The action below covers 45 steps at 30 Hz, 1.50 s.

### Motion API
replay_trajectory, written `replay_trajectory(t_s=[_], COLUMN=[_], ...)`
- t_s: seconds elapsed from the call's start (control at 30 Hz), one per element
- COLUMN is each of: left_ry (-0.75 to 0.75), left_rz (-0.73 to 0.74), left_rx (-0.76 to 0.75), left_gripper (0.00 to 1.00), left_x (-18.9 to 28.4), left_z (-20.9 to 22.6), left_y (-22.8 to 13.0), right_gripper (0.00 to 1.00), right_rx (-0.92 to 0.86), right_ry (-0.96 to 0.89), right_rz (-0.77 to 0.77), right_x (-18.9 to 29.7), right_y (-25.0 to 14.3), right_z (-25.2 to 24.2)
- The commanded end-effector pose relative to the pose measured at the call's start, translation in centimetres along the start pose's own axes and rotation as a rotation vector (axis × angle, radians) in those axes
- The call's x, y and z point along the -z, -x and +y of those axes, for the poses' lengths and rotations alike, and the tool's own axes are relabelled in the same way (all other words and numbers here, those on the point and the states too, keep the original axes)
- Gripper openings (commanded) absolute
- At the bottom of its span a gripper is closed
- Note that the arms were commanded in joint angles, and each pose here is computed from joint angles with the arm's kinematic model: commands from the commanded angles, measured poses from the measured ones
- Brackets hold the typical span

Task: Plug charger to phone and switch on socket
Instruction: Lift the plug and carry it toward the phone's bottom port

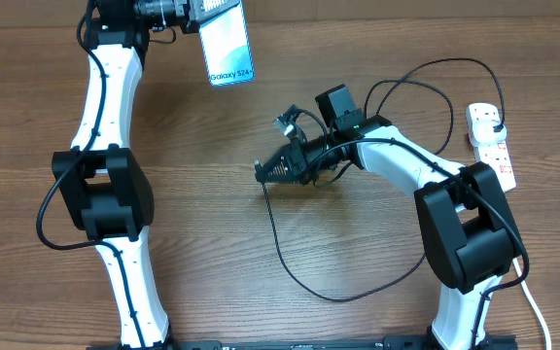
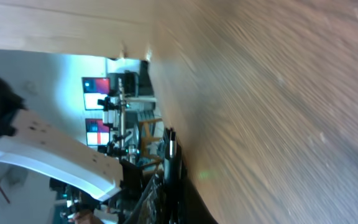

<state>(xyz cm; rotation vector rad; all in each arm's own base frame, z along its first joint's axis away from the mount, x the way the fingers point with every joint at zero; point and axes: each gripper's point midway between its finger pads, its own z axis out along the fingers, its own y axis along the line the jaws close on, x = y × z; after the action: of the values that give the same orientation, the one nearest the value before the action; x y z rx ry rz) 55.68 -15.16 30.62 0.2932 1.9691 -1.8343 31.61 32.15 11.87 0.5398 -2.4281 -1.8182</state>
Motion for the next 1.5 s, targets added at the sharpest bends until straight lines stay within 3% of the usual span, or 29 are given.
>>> replay_trajectory(t_s=[0.0, 0.6, 1.47], left_ry=[-0.035, -0.044, -0.079], left_rz=[0.013, -0.008, 0.065], left_rx=[-0.011, 0.003, -0.088], left_gripper=[0.04, 0.04, 0.04], left_x=[-0.5, -0.6, -3.2], left_z=[-3.8, -4.9, -5.5], left_y=[0.6, 1.4, -0.4], right_gripper=[0.04, 0.04, 0.04], right_rx=[0.099, 0.337, 0.36], right_ry=[0.138, 0.211, 0.227], right_rz=[-0.006, -0.24, -0.314], right_x=[0.8, 3.3, 6.0], right_y=[1.3, 8.7, 10.2], right_z=[2.8, 9.0, 10.0])
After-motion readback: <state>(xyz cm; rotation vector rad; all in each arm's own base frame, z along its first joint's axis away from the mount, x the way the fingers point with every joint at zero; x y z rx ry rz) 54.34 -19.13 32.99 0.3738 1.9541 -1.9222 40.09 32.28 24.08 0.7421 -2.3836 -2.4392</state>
